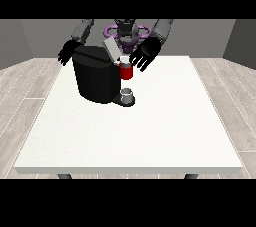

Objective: Insert the coffee pod into the coffee machine and close the lid

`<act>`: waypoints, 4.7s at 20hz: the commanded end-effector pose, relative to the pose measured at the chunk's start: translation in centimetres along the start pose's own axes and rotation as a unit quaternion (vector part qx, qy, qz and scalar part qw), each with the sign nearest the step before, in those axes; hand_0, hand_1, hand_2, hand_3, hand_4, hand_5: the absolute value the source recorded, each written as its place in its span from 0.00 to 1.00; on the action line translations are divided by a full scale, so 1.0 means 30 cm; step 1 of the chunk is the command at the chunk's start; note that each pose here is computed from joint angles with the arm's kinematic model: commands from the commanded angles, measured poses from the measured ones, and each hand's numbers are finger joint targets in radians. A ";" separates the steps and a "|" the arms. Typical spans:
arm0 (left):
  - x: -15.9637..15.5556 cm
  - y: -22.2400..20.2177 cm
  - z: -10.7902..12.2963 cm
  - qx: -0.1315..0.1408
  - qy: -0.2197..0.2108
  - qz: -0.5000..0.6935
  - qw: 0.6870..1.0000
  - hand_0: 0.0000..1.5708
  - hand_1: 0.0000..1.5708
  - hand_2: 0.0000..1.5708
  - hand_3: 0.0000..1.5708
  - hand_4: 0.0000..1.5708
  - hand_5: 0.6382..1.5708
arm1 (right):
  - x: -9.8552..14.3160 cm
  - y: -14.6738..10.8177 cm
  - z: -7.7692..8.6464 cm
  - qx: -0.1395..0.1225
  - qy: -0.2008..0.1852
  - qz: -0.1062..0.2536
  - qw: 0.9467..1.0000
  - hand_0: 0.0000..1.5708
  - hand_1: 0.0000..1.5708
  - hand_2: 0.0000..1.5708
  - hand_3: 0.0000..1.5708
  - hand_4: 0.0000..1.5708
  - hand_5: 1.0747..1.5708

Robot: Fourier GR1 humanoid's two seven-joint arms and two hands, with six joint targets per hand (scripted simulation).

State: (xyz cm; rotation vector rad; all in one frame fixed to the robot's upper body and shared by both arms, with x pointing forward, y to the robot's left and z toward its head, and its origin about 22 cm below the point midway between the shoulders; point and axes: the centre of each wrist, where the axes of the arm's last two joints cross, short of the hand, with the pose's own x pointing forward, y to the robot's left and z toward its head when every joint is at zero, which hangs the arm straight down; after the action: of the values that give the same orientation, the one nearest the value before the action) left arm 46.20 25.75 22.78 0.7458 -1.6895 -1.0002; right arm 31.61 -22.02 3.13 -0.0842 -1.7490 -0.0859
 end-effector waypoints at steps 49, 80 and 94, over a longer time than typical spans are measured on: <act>-0.269 -0.766 0.470 -0.050 0.111 0.504 0.855 0.00 0.00 0.00 0.00 0.00 1.00 | 0.022 -0.179 0.070 0.052 0.059 0.052 0.996 0.00 0.00 0.00 0.00 0.00 1.00; -0.173 -0.630 0.659 0.024 0.084 0.513 0.854 0.00 0.00 0.00 0.00 0.00 1.00 | 0.033 -0.045 -0.156 0.131 0.052 0.052 0.989 0.00 0.00 0.00 0.00 0.00 1.00; -0.139 -0.582 0.652 0.038 0.046 0.495 0.867 0.00 0.00 0.00 0.00 0.00 1.00 | 0.083 -0.018 -0.267 0.121 0.021 0.073 0.990 0.00 0.00 0.00 0.00 0.00 1.00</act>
State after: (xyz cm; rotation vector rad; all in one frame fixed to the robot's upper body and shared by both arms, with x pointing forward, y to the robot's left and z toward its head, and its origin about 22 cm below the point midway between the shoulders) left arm 30.17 26.54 2.68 -0.0827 -1.6882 -0.1367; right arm 38.18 -22.77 7.10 -0.0085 -1.7204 0.2430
